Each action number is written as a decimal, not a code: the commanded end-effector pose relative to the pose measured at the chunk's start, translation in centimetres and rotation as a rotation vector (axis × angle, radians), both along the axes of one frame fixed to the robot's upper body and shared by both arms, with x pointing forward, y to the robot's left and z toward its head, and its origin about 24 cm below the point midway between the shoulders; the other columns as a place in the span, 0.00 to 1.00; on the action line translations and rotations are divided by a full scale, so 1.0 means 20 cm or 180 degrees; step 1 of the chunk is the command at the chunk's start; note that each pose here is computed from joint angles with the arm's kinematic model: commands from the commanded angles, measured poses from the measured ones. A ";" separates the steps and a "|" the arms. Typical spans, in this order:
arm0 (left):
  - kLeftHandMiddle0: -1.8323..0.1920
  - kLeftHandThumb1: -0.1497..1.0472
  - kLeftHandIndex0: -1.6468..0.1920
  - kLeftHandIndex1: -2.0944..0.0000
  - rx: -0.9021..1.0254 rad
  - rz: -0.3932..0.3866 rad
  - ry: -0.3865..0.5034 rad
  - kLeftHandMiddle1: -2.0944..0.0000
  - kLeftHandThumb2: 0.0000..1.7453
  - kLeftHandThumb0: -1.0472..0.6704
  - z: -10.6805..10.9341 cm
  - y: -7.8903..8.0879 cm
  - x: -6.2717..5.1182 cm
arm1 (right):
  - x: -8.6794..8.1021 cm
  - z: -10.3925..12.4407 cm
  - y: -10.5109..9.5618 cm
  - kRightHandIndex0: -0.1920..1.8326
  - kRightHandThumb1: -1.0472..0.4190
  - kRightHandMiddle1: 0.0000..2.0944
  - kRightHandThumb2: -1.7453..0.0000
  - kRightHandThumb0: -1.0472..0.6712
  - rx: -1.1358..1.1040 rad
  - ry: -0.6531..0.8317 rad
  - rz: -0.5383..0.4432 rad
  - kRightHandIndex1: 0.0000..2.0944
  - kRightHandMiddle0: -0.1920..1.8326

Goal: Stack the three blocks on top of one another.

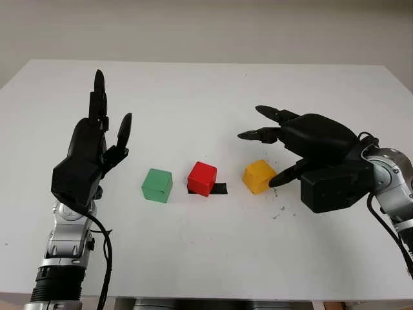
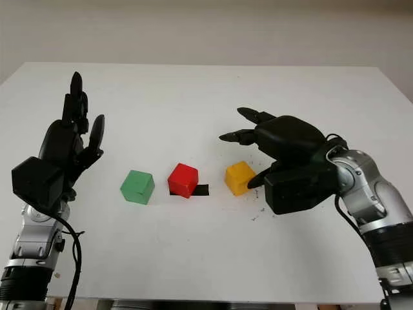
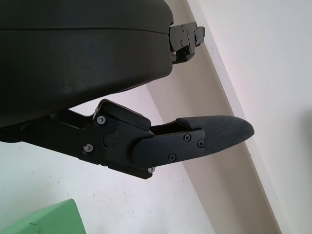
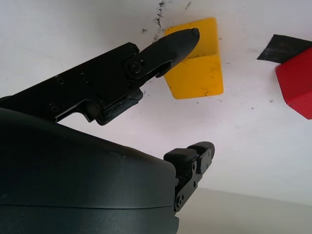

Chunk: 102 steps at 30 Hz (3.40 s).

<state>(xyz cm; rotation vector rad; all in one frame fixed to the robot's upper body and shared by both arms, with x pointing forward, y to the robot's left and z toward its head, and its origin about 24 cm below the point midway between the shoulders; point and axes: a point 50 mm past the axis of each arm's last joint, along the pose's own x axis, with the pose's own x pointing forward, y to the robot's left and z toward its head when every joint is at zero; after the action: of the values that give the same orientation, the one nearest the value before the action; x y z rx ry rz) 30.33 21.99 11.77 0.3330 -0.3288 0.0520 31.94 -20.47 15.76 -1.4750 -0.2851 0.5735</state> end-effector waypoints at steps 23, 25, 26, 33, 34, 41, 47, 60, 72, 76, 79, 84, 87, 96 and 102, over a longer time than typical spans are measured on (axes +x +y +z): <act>0.99 1.00 0.98 0.97 0.0015 -0.0008 0.0024 0.97 0.34 0.12 0.00 -0.01 -0.01 | 0.00 -0.11 0.00 0.10 0.15 0.05 0.97 0.34 -0.0028 -0.0044 -0.0072 0.03 0.36; 0.99 1.00 0.98 0.97 0.0013 -0.0009 0.0023 0.97 0.34 0.12 0.00 -0.01 -0.01 | 0.00 -0.11 0.00 0.11 0.15 0.06 0.97 0.34 -0.0017 -0.0075 -0.0078 0.04 0.38; 0.99 1.00 0.98 0.97 -0.0013 -0.0017 0.0022 0.98 0.34 0.12 0.00 -0.01 -0.01 | 0.00 -0.12 0.00 0.12 0.14 0.06 0.97 0.35 -0.0037 -0.0089 -0.0084 0.04 0.39; 0.99 1.00 0.99 0.98 -0.0048 -0.0027 0.0003 0.98 0.34 0.12 0.00 -0.01 -0.01 | 0.02 -0.12 0.01 0.14 0.12 0.09 0.96 0.33 -0.0099 -0.0054 -0.0122 0.04 0.44; 0.99 1.00 0.99 0.98 -0.0054 -0.0029 -0.0006 0.98 0.34 0.12 0.00 -0.01 -0.01 | 0.02 -0.12 0.01 0.14 0.12 0.09 0.97 0.34 -0.0095 -0.0043 -0.0129 0.04 0.44; 0.98 1.00 0.98 0.97 -0.0038 0.0007 0.0008 0.97 0.34 0.12 0.00 -0.01 -0.02 | 0.02 -0.12 0.01 0.16 0.12 0.12 0.97 0.35 -0.0116 0.0006 -0.0138 0.04 0.47; 0.99 1.00 0.98 0.98 -0.0007 0.0019 0.0018 0.97 0.34 0.12 0.00 -0.01 -0.02 | 0.02 -0.12 0.01 0.17 0.10 0.15 0.96 0.35 -0.0088 0.0031 -0.0110 0.04 0.48; 0.98 1.00 0.98 0.97 0.0023 0.0009 0.0060 0.97 0.33 0.14 0.00 -0.02 -0.01 | 0.04 -0.09 -0.02 0.22 0.04 0.63 0.97 0.36 0.1108 0.0133 0.0038 0.04 0.29; 0.99 1.00 0.99 0.98 0.0031 -0.0021 0.0116 0.97 0.32 0.18 0.00 -0.02 0.00 | 0.08 -0.03 -0.02 0.24 0.06 0.66 0.97 0.33 0.2196 0.0305 0.0081 0.03 0.29; 0.98 1.00 0.99 0.97 0.0029 -0.0006 0.0126 0.97 0.32 0.18 -0.01 -0.02 -0.01 | 0.10 -0.03 0.02 0.23 0.06 0.66 0.97 0.34 0.2292 0.0298 0.0134 0.03 0.29; 0.99 1.00 0.99 0.97 -0.0025 -0.0015 0.0118 0.97 0.31 0.17 -0.01 -0.02 -0.01 | 0.12 -0.02 0.04 0.23 0.06 0.67 0.97 0.34 0.2476 0.0415 0.0194 0.03 0.30; 0.98 1.00 0.98 0.97 -0.0006 -0.0005 0.0109 0.97 0.31 0.17 -0.01 -0.02 -0.01 | 0.18 0.00 0.09 0.21 0.05 0.70 0.97 0.35 0.2639 0.0774 0.0244 0.02 0.26; 0.98 1.00 0.98 0.97 -0.0002 0.0000 0.0119 0.97 0.31 0.17 -0.01 -0.02 -0.02 | 0.22 -0.01 0.12 0.21 0.05 0.71 0.97 0.34 0.2765 0.0936 0.0257 0.02 0.26; 0.98 1.00 0.98 0.97 0.0000 0.0018 0.0118 0.98 0.31 0.17 -0.01 -0.02 -0.02 | 0.22 -0.10 0.24 0.20 0.07 0.76 0.97 0.36 0.3355 0.1525 0.0348 0.02 0.25; 0.98 1.00 0.98 0.97 -0.0051 0.0009 0.0113 0.97 0.31 0.17 -0.01 -0.02 -0.02 | 0.19 -0.17 0.27 0.21 0.07 0.80 0.97 0.36 0.3493 0.1797 0.0302 0.02 0.25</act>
<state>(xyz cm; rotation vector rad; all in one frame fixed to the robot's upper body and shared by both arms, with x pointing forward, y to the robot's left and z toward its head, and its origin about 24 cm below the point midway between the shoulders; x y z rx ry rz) 30.03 21.54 11.37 0.3211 -0.2772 0.0481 35.92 -14.95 12.49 -0.2404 -0.1656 0.7192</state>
